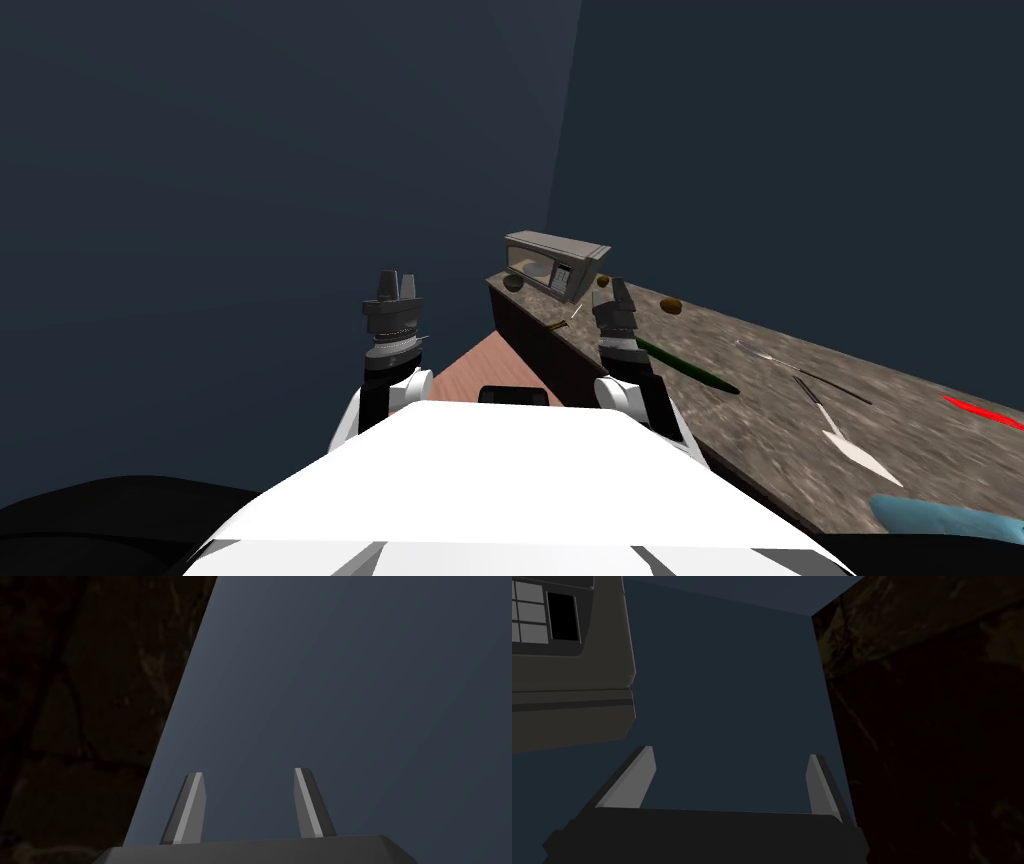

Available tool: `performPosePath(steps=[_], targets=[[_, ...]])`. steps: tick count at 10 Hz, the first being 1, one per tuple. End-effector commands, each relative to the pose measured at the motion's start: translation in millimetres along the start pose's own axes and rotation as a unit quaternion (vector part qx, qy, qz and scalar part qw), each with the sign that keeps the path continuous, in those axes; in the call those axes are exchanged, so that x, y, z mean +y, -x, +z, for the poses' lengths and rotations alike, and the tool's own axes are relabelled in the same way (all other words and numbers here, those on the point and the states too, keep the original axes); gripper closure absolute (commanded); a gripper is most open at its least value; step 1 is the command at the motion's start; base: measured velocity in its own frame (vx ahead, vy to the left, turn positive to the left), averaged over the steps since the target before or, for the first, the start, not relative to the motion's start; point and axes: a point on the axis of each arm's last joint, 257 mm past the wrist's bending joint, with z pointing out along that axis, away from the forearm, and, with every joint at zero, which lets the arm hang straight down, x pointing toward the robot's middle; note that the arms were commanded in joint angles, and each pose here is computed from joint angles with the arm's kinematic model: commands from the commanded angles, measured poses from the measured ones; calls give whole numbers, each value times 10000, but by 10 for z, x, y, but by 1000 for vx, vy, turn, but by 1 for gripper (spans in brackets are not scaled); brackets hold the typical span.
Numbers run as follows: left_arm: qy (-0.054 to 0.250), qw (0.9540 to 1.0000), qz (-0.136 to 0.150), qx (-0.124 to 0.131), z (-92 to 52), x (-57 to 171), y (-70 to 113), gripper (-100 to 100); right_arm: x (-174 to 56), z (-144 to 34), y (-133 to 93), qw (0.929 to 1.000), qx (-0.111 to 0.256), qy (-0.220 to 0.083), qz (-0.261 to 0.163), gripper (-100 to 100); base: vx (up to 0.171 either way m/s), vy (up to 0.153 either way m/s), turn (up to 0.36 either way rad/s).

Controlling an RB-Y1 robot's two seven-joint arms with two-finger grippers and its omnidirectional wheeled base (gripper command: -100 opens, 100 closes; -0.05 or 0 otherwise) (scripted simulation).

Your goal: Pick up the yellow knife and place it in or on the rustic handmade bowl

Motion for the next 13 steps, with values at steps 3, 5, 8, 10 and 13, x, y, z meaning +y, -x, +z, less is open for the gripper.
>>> performPosePath(steps=[3,5,8,10,13], targets=[[0,10000,0,0,0,0,0,0,-409,-30,-98,9961,169,-613,608,-100,-100,-2,-100],[0,10000,0,0,0,0,0,0,-596,-50,-137,9917,190,-883,912,-100,-82,-14,-99],[0,10000,0,0,0,0,0,0,-788,-76,-182,9843,182,-1164,1317,-100,-80,-22,-89],[0,10000,0,0,0,0,0,0,-979,-111,-245,9748,180,-1451,1686,-100,-88,-9,-105],[0,10000,-1,0,0,0,0,0,-1353,-207,-415,9510,195,-2030,2326,-100,-103,-18,-116]])
